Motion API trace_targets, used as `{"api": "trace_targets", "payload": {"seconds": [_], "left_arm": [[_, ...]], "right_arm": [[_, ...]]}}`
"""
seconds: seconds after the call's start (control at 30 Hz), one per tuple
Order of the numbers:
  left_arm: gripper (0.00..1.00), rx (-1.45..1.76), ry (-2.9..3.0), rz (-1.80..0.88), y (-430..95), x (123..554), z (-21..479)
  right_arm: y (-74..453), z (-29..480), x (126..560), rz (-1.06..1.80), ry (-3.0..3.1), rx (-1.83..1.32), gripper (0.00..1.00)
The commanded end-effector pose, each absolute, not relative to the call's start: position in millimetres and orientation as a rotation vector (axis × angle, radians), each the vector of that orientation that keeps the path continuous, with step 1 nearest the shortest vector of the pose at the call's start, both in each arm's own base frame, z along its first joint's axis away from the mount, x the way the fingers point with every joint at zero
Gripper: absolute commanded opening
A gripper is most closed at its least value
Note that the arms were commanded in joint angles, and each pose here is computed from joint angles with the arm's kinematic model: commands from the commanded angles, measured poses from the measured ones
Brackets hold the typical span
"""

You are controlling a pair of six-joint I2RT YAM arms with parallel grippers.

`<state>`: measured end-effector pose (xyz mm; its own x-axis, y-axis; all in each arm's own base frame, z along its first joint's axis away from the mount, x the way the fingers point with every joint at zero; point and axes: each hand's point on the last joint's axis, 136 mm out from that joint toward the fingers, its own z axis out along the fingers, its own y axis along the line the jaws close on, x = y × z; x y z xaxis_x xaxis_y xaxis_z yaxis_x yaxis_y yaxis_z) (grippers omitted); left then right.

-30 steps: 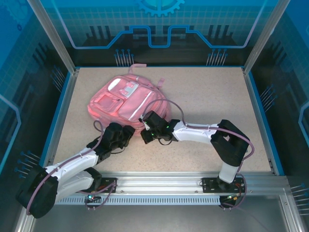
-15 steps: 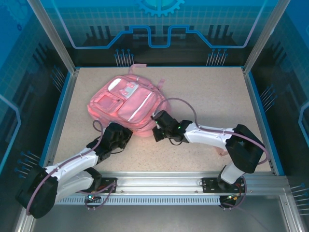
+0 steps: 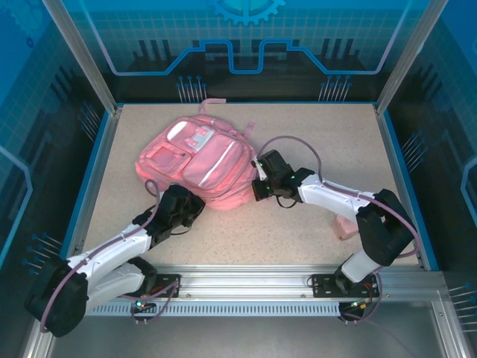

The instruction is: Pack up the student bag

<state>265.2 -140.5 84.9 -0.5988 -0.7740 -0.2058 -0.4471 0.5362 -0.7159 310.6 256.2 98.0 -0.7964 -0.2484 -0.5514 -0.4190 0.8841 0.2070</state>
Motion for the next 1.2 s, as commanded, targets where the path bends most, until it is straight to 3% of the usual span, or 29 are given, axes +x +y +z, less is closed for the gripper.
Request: {"api": "trace_targets", "payload": {"seconds": [0.0, 0.37, 0.57, 0.67, 1.0, 1.17], "left_arm": [[0.00, -0.926, 2.301, -0.715, -124.3, 278.9, 88.9], [0.04, -0.770, 2.400, -0.633, -109.7, 322.3, 99.9], [0.32, -0.896, 2.417, -0.394, -66.2, 300.5, 100.1], [0.39, -1.000, 2.423, -0.357, -52.4, 280.0, 100.2], [0.55, -1.138, 2.251, -0.922, -98.7, 272.1, 121.9], [0.57, -1.157, 2.234, -1.040, -113.0, 283.8, 117.8]], "right_arm": [[244.9, 97.6, 284.5, 0.444, 2.548, -0.537, 0.00], [342.8, 75.9, 208.9, 0.854, 2.515, -0.800, 0.00], [384.5, 93.2, 235.8, 0.896, 2.445, -0.723, 0.00], [397.3, 102.1, 251.1, 0.900, 2.424, -0.692, 0.00], [424.5, 119.0, 261.1, 1.023, 2.384, -0.714, 0.00], [422.9, 118.8, 255.7, 1.042, 2.389, -0.721, 0.00]]}}
